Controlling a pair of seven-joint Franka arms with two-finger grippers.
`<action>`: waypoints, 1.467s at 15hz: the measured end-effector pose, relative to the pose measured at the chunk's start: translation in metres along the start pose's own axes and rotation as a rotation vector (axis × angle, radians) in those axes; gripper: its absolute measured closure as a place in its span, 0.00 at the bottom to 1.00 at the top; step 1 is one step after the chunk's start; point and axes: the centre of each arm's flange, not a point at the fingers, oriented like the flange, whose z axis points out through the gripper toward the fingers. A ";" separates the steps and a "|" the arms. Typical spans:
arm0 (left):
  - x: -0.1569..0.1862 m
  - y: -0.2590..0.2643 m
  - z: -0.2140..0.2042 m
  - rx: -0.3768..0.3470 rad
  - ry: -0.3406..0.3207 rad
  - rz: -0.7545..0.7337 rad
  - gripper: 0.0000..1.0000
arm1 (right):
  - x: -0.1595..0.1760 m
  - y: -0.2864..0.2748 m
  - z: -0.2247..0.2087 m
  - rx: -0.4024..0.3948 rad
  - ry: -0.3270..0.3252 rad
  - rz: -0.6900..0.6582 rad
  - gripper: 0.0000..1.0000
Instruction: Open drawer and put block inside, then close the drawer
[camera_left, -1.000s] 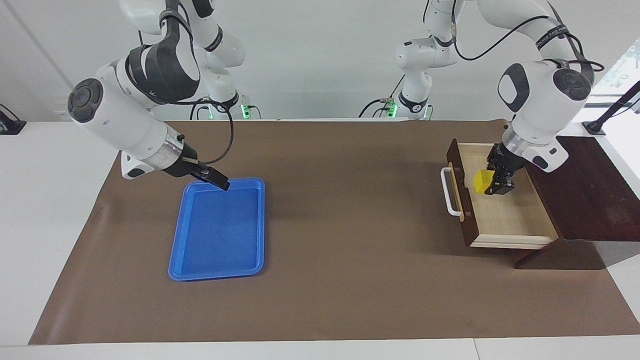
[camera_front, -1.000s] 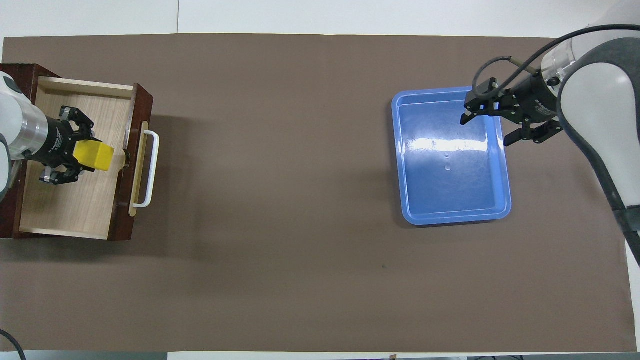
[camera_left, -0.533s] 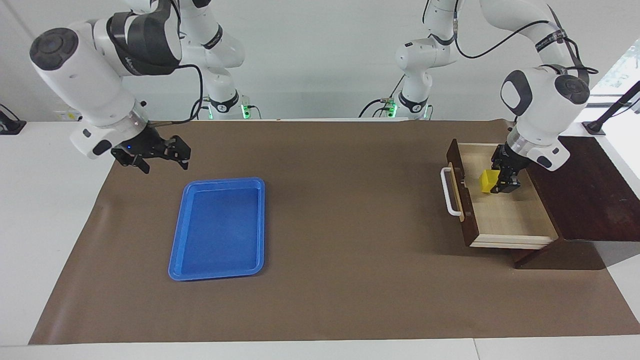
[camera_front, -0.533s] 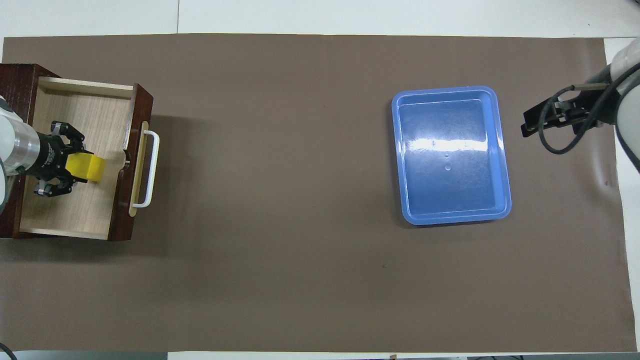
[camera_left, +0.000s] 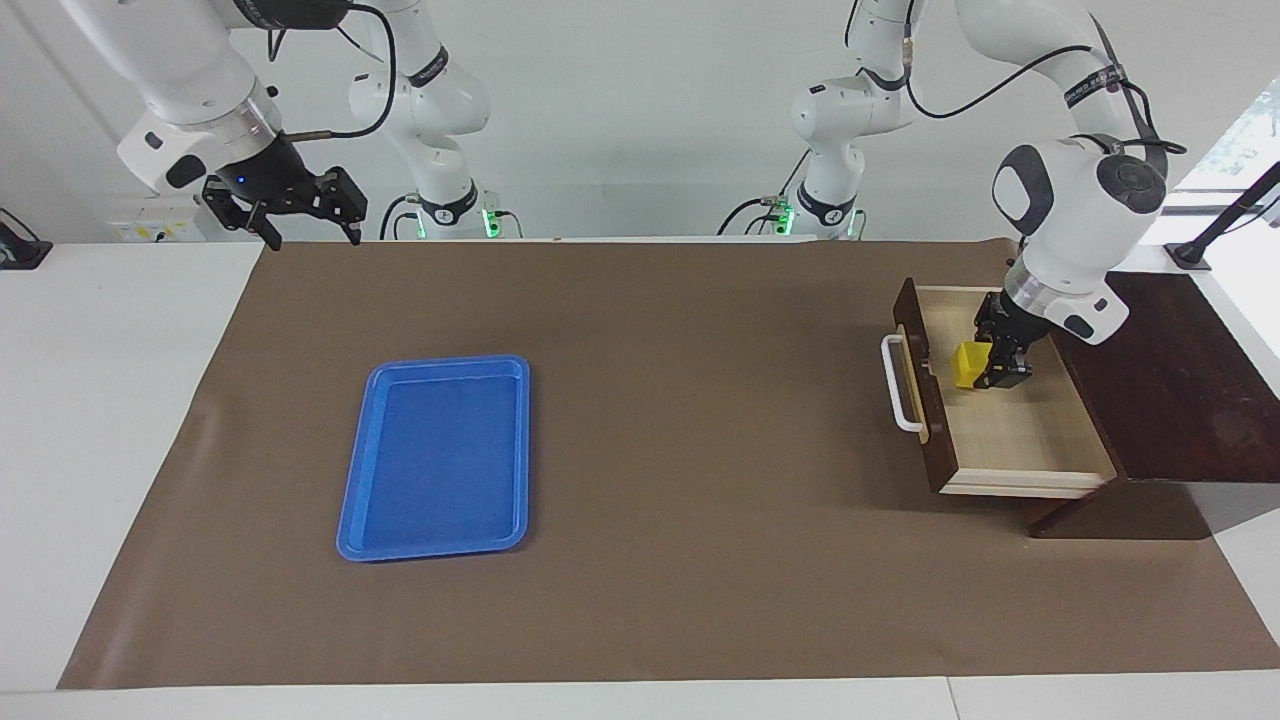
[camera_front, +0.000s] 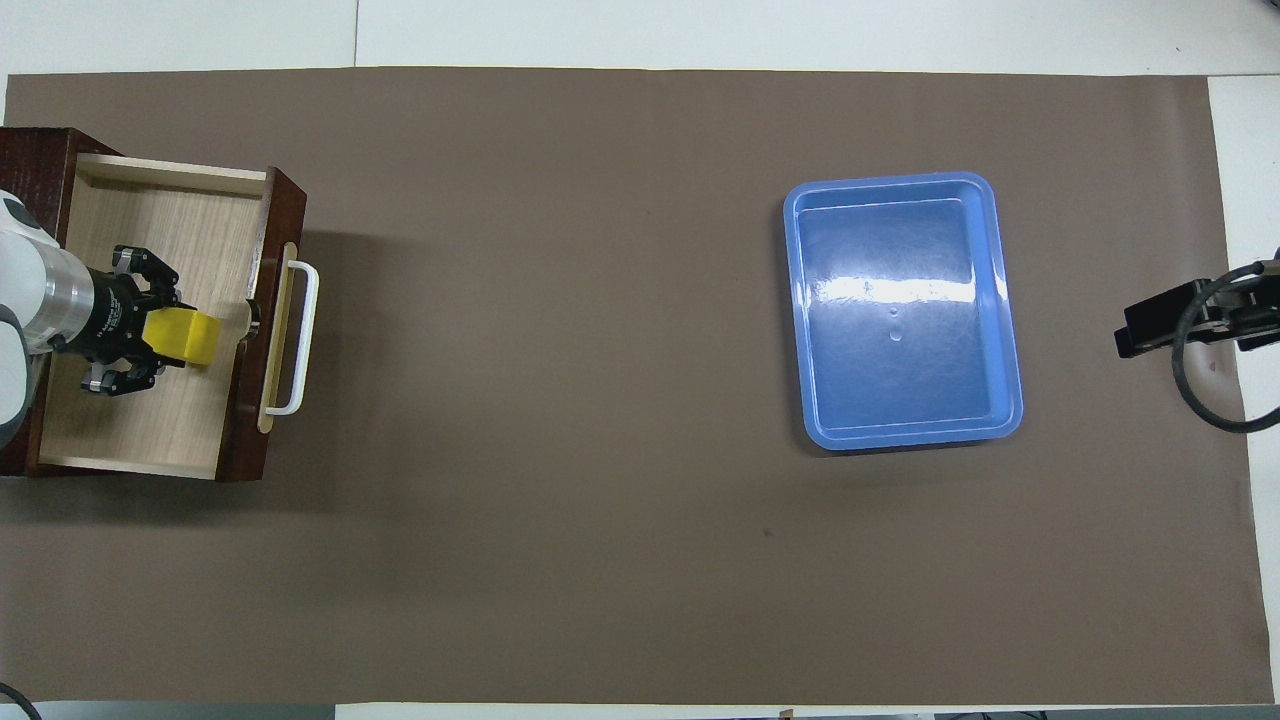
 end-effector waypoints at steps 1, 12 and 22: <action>-0.003 0.001 -0.001 -0.003 0.001 0.005 0.30 | 0.004 0.005 0.009 0.000 0.010 0.009 0.00; -0.113 0.034 -0.032 0.021 -0.006 0.007 0.00 | 0.007 0.020 0.021 -0.013 0.016 0.033 0.00; -0.099 0.031 -0.019 0.014 0.088 0.027 0.00 | 0.007 0.020 0.021 -0.047 0.015 0.025 0.00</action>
